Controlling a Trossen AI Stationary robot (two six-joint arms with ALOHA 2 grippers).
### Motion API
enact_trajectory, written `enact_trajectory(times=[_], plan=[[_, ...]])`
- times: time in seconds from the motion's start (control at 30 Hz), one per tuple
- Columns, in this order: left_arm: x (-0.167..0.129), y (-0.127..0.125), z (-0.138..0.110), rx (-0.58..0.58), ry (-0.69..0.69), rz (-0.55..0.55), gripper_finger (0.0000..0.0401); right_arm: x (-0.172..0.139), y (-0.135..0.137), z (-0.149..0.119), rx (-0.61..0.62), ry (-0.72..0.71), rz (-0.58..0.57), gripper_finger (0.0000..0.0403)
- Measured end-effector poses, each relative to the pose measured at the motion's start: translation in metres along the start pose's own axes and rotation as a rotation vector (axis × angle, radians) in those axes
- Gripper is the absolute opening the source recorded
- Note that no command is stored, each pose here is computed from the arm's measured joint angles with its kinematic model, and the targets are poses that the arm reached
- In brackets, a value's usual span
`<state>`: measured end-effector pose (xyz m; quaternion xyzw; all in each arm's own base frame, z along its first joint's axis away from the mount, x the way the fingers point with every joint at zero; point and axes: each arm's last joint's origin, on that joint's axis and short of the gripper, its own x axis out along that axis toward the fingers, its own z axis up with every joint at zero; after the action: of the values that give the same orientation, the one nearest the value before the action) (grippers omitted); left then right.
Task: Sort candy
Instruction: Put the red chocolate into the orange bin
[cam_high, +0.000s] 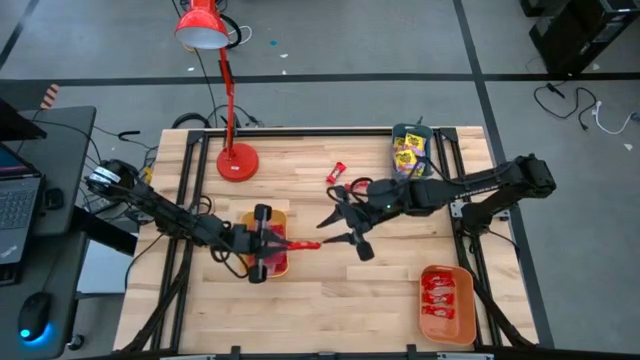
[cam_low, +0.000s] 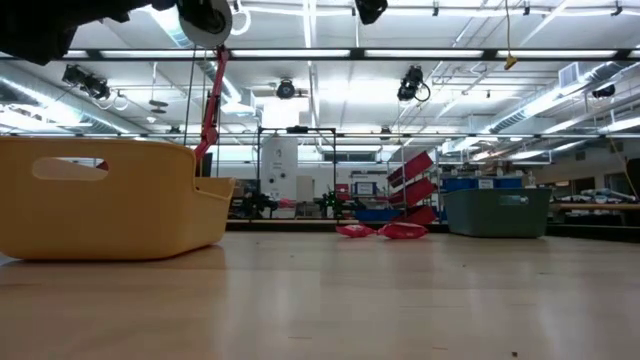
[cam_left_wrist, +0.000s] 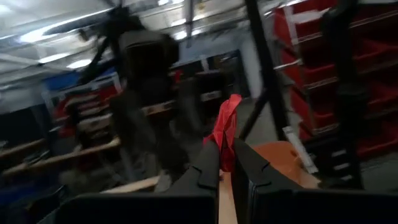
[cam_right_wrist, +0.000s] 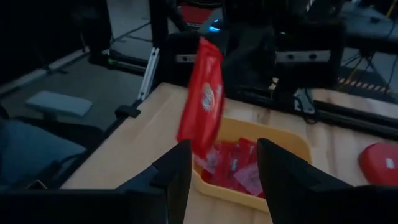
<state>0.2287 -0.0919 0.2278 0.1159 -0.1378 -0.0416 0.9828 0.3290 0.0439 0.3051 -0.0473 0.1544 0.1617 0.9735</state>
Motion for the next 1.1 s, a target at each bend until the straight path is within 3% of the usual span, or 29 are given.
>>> enact_trajectory(times=[0.13,0.27,0.53,0.7,0.77,0.9,1.1], plan=[[0.000,0.000,-0.002,-0.022,0.030,0.023,0.0011,-0.001,-0.004,0.001,-0.016,-0.016,-0.013,0.0167],[-0.002,-0.009,0.001,-0.100,0.005,-0.046,0.0011,0.002,-0.005,-0.001,0.011,-0.010,-0.012,0.0167],[-0.007,-0.023,0.006,-0.119,-0.005,-0.110,0.0011,0.006,-0.010,-0.002,-0.022,-0.022,-0.042,0.0167],[-0.013,-0.038,0.013,-0.139,-0.086,-0.341,0.0011,0.006,-0.010,-0.002,0.092,-0.027,-0.045,0.0167],[-0.016,-0.043,0.018,-0.146,-0.117,-0.372,0.0011,0.008,-0.004,-0.005,0.123,0.003,-0.027,0.0167],[-0.018,-0.046,0.021,-0.131,-0.128,-0.332,0.0011,0.009,0.009,-0.006,0.126,0.034,-0.019,0.0167],[-0.016,-0.040,0.019,-0.108,-0.068,-0.135,0.0011,0.005,0.021,0.000,0.066,0.017,-0.035,0.0167]])
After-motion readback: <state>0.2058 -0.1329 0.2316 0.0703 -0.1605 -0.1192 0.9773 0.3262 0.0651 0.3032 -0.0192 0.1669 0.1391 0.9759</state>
